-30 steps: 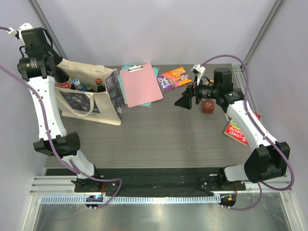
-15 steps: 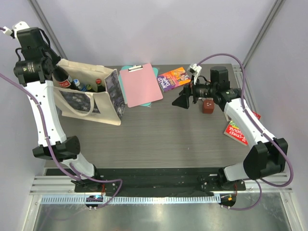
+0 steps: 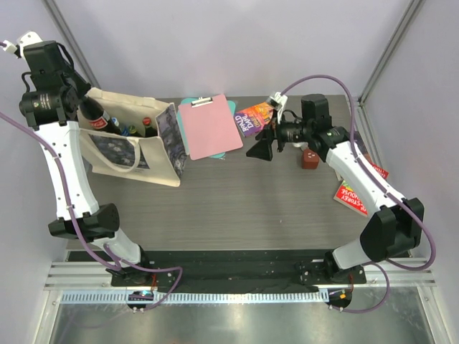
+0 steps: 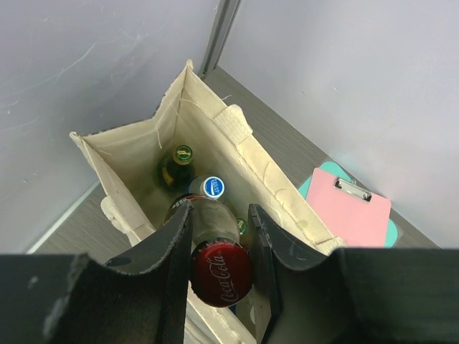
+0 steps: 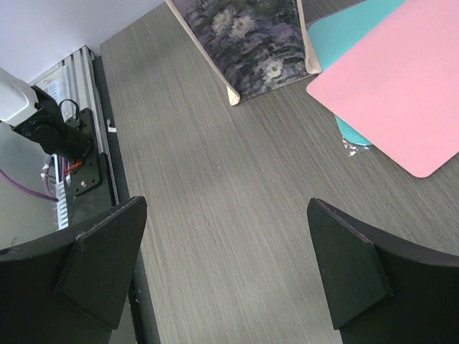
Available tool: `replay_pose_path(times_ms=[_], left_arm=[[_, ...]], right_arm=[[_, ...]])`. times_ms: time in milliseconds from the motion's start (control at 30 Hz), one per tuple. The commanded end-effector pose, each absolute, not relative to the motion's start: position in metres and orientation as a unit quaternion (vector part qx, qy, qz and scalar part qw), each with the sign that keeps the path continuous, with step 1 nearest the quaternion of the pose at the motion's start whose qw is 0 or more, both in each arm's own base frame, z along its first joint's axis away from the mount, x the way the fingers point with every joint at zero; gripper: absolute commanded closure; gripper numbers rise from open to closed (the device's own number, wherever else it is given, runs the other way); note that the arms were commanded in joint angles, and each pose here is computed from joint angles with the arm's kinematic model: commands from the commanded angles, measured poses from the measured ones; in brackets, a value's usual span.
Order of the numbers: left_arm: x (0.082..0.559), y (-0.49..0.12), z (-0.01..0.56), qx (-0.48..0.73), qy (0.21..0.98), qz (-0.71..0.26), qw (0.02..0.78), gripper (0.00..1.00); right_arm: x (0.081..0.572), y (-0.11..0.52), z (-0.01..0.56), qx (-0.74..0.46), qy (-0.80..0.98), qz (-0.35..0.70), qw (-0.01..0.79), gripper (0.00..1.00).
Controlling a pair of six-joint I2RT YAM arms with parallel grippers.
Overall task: Take the beverage out of the canvas bag
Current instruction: Take out the drink from the canvas bag, then place the drink at the center of the board.
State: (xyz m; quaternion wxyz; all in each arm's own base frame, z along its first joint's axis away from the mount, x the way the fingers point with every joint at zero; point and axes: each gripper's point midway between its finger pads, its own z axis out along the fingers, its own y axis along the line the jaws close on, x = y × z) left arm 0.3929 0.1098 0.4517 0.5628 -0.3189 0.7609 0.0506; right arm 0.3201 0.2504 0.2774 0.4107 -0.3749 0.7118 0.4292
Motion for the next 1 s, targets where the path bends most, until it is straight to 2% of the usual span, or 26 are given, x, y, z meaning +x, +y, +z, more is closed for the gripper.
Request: replay_pose_path(times_ms=[0, 967], left_arm=[[0.369, 0.092, 0.578, -0.301, 0.621, -0.026, 0.723, 1.0], [0.375, 0.059, 0.581, -0.28, 0.626, -0.122, 0.718, 1.0]], right_arm=[[0.325, 0.263, 0.304, -0.397, 0.678, 0.434, 0.44, 0.0], [0.343, 0.353, 0.365, -0.419, 0.606, 0.512, 0.442, 0.0]])
